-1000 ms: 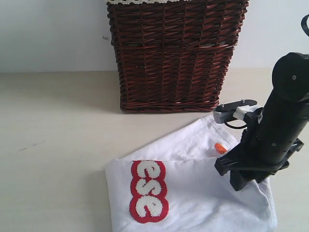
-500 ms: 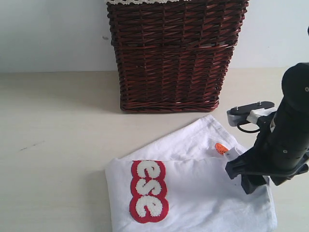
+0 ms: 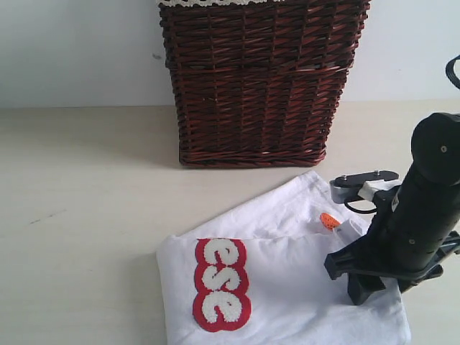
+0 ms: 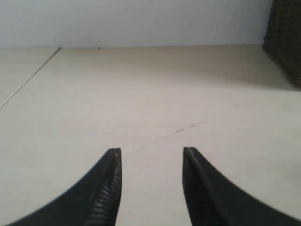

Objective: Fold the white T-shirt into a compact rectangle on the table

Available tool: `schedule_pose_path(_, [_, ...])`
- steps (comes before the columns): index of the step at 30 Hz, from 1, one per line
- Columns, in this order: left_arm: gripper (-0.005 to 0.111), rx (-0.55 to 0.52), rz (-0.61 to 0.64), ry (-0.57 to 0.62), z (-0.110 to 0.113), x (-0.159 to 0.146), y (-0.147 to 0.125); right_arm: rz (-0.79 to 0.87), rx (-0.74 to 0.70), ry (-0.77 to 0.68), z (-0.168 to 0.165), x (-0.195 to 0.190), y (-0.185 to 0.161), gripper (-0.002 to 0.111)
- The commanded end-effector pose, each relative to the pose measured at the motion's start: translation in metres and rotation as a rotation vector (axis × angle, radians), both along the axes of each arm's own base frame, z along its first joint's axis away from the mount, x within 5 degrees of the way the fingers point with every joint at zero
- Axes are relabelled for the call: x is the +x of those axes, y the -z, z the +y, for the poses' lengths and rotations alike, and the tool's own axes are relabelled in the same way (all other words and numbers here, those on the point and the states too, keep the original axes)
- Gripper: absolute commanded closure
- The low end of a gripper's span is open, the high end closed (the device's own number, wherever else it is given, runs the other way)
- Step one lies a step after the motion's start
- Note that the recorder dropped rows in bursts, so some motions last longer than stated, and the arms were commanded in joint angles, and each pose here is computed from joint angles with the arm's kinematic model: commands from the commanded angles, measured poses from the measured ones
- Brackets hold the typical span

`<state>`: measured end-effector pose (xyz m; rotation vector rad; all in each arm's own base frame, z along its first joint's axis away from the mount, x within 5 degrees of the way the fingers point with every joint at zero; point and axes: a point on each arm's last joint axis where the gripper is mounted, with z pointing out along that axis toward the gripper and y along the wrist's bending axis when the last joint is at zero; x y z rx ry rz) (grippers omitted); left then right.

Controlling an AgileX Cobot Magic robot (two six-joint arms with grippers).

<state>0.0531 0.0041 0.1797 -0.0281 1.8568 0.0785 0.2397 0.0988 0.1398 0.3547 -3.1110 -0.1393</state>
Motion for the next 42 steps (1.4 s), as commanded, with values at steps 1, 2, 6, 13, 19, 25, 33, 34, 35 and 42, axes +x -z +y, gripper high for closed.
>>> schedule_pose_path(1, [0.065,-0.003,-0.018,-0.001,0.000,0.000,-0.001,-0.022,0.013,-0.016,0.001,0.002,0.001,0.072])
schedule_pose_path(2, [0.065,-0.003,-0.018,-0.001,0.000,0.000,-0.001,-0.022,0.019,-0.031,0.002,0.001,0.001,0.082])
schedule_pose_path(6, [0.065,-0.003,-0.018,-0.001,0.000,0.000,-0.001,-0.020,0.056,-0.079,0.005,0.001,0.001,0.108])
schedule_pose_path(13, [0.065,-0.003,-0.018,-0.001,0.000,0.000,-0.001,-0.071,0.186,-0.158,0.016,0.001,-0.017,0.108])
schedule_pose_path(19, [0.065,-0.003,-0.018,-0.001,0.000,0.000,-0.001,-0.266,0.241,-0.236,0.020,0.012,-0.066,0.108])
schedule_pose_path(25, [0.065,-0.003,-0.018,-0.001,0.000,0.000,-0.001,-0.520,0.255,-0.368,0.027,0.024,-0.119,0.108])
schedule_pose_path(33, [0.065,-0.003,-0.018,-0.001,0.000,0.000,-0.001,-0.612,0.165,-0.349,0.024,0.043,-0.121,0.108])
schedule_pose_path(34, [0.065,-0.003,-0.018,-0.001,0.000,0.000,-0.001,-0.576,0.142,-0.352,0.023,0.043,-0.116,0.108])
schedule_pose_path(35, [0.065,-0.003,-0.018,-0.001,0.000,0.000,-0.001,-0.528,0.109,-0.351,0.021,0.043,-0.110,0.108])
schedule_pose_path(42, [0.065,-0.003,-0.018,-0.001,0.000,0.000,-0.001,-0.381,-0.174,-0.276,-0.002,0.049,-0.083,0.106])
